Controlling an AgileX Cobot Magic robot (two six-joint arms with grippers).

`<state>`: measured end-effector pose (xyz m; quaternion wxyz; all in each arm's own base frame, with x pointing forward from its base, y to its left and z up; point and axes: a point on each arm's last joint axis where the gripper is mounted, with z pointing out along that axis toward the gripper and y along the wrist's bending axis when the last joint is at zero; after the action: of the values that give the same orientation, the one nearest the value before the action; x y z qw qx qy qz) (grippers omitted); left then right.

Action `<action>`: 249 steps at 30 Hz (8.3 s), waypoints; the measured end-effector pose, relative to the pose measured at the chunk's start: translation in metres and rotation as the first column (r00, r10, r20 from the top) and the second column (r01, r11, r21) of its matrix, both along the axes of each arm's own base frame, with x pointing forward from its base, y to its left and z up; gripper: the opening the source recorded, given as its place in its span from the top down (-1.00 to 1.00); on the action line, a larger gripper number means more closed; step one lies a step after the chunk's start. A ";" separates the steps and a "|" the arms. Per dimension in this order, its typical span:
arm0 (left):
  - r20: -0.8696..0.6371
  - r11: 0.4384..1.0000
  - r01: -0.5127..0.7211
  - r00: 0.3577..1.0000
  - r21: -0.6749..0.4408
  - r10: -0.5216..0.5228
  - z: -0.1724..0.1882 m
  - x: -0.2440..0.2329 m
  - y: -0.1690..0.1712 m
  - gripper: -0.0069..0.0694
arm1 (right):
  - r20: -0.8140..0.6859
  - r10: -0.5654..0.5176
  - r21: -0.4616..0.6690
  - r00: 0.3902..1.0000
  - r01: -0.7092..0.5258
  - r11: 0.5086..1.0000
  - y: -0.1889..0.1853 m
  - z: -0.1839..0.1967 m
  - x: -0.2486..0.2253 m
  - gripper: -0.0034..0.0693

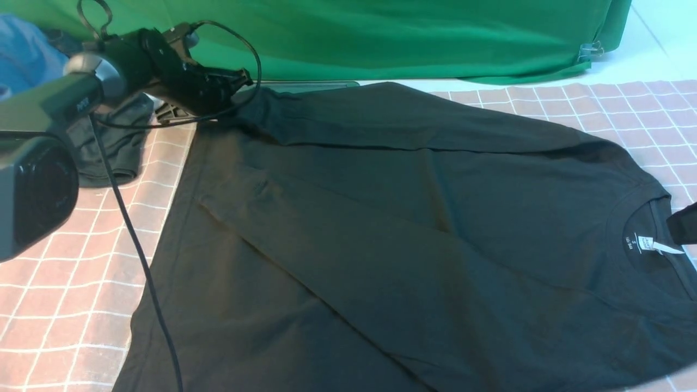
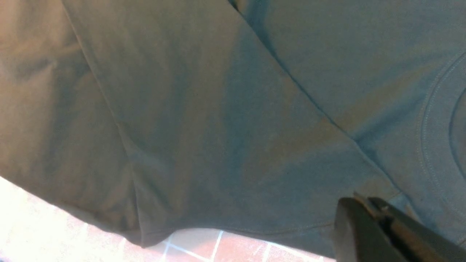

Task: Fold a long-sleeved shirt over a pink coffee tablecloth.
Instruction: 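Fold the left side of the dark shirt inward over its body with the left gripper, then grasp the near edge of the shirt at its hem and shoulder corners, then fold the black garment in half by bringing its near edge over to the far edge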

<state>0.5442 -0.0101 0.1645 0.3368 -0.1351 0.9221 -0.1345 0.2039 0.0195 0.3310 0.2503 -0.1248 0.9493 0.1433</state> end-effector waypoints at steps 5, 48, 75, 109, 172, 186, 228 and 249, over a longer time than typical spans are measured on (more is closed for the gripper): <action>-0.001 0.999 0.043 0.999 0.024 -0.043 0.059 -0.018 -0.001 0.74 | 0.003 0.004 -0.002 1.000 -0.004 1.000 0.000 0.000 0.000 0.81; -0.514 0.996 0.079 0.856 0.037 -0.049 0.096 -0.206 -0.043 0.74 | 0.111 -0.007 -0.027 0.994 0.010 1.000 -0.002 0.004 0.008 0.77; -0.348 0.991 0.135 0.929 0.010 -0.124 0.122 -0.192 -0.058 0.36 | 0.104 -0.131 -0.072 0.986 0.139 0.988 -0.015 0.006 0.055 0.71; -0.666 0.968 0.109 0.742 0.228 0.073 0.037 -0.383 -0.035 0.63 | -0.086 -0.068 -0.055 0.994 0.063 0.996 -0.010 0.000 0.041 0.71; -0.478 0.991 -0.116 0.868 0.069 0.135 0.067 -0.381 -0.004 0.74 | -0.337 0.314 -0.321 0.888 -0.422 0.848 0.053 -0.173 0.015 0.68; -0.293 0.983 -0.183 0.940 -0.009 0.173 0.131 -0.307 -0.009 0.74 | -0.107 0.278 -0.414 0.955 -0.296 0.861 0.043 -0.091 0.073 0.72; -0.390 0.979 -0.195 0.907 -0.058 0.157 0.085 -0.129 0.005 0.74 | -0.268 0.206 -0.183 0.941 -0.259 0.948 0.152 -0.126 0.186 -0.64; -0.311 0.982 -0.175 0.940 -0.076 0.143 0.121 -0.119 0.007 0.74 | -0.057 0.130 -0.167 0.990 -0.138 0.976 0.124 -0.078 0.228 0.79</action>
<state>0.4249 -0.0027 0.2858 0.1932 -0.2453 0.9409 -0.1315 0.4323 0.1437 0.2525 0.2065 -0.2062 0.9530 0.0810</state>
